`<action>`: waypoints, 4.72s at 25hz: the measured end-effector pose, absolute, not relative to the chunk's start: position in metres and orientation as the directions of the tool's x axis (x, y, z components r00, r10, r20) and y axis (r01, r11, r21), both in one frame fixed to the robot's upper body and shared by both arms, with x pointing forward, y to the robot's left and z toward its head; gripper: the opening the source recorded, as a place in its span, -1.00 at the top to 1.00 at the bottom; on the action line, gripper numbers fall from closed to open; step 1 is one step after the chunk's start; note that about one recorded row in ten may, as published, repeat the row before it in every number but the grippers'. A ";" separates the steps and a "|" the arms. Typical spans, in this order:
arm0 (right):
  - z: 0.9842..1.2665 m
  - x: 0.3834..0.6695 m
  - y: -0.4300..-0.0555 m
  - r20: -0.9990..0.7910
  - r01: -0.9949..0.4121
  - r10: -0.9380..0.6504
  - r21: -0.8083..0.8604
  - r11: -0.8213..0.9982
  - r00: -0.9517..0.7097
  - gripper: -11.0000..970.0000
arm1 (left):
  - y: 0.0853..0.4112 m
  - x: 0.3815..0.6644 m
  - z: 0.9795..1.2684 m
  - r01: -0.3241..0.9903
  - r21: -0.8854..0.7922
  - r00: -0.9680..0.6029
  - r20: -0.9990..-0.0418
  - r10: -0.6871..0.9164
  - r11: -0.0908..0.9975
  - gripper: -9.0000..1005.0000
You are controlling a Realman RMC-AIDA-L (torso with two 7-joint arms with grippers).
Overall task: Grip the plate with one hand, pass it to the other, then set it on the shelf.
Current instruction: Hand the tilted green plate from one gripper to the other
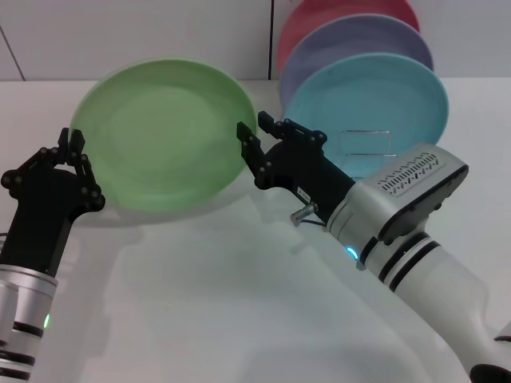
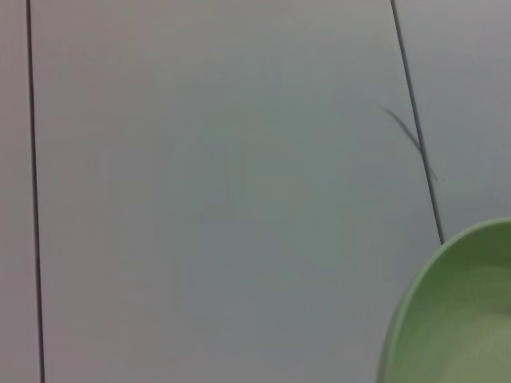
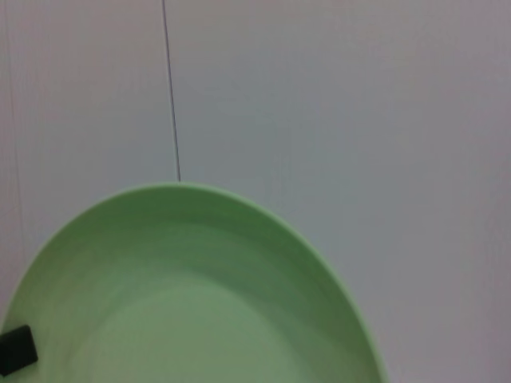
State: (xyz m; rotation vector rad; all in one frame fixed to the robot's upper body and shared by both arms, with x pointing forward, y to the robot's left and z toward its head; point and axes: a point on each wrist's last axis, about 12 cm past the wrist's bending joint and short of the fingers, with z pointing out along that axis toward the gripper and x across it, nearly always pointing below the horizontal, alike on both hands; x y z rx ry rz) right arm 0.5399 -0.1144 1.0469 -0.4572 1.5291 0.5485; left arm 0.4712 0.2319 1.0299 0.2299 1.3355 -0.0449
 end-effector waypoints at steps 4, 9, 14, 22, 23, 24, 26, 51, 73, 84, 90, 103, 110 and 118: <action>1.047 0.540 -0.114 -0.998 -0.597 0.050 0.064 0.800 -0.040 0.38 | 0.232 0.471 1.030 0.164 0.140 0.237 -0.967 0.099 0.976 0.91; 1.046 0.540 -0.113 -0.998 -0.598 0.050 0.066 0.799 -0.044 0.45 | 0.232 0.471 1.030 0.164 0.140 0.238 -0.966 0.099 0.977 0.91; 1.046 0.540 -0.113 -0.998 -0.598 0.049 0.065 0.799 -0.043 0.50 | 0.232 0.472 1.031 0.163 0.139 0.245 -0.965 0.096 0.977 0.91; 1.046 0.540 -0.113 -0.998 -0.597 0.049 0.065 0.800 -0.043 0.55 | 0.232 0.471 1.032 0.161 0.138 0.252 -0.963 0.095 0.977 0.91; 1.046 0.540 -0.113 -0.998 -0.597 0.049 0.065 0.799 -0.043 0.56 | 0.232 0.471 1.032 0.161 0.138 0.253 -0.963 0.094 0.977 0.91; 1.046 0.540 -0.113 -0.998 -0.597 0.049 0.065 0.799 -0.043 0.57 | 0.232 0.471 1.032 0.161 0.138 0.253 -0.963 0.094 0.977 0.91; 1.046 0.540 -0.113 -0.998 -0.598 0.047 0.065 0.799 -0.045 0.59 | 0.232 0.471 1.032 0.162 0.138 0.253 -0.963 0.094 0.977 0.91; 1.047 0.544 -0.111 -0.997 -0.591 0.044 0.074 0.803 -0.066 0.75 | 0.233 0.471 1.031 0.161 0.143 0.247 -0.964 0.100 0.976 0.91; 1.047 0.543 -0.109 -0.996 -0.595 0.048 0.080 0.799 -0.070 0.80 | 0.233 0.473 1.031 0.165 0.149 0.245 -0.964 0.105 0.975 0.91; 1.048 0.544 -0.108 -0.996 -0.591 0.051 0.086 0.802 -0.076 0.82 | 0.233 0.473 1.031 0.165 0.150 0.244 -0.964 0.107 0.975 0.91; 1.048 0.543 -0.109 -0.995 -0.583 0.059 0.094 0.807 -0.078 0.83 | 0.233 0.473 1.030 0.164 0.151 0.242 -0.964 0.109 0.975 0.91; 1.048 0.543 -0.109 -0.994 -0.577 0.067 0.102 0.811 -0.082 0.83 | 0.233 0.474 1.029 0.161 0.148 0.231 -0.967 0.108 0.976 0.91; 1.048 0.544 -0.110 -0.994 -0.569 0.072 0.106 0.815 -0.082 0.82 | 0.233 0.474 1.029 0.162 0.148 0.232 -0.967 0.108 0.976 0.91; 1.048 0.544 -0.110 -0.994 -0.569 0.071 0.105 0.815 -0.082 0.87 | 0.233 0.474 1.029 0.162 0.148 0.231 -0.967 0.108 0.976 0.91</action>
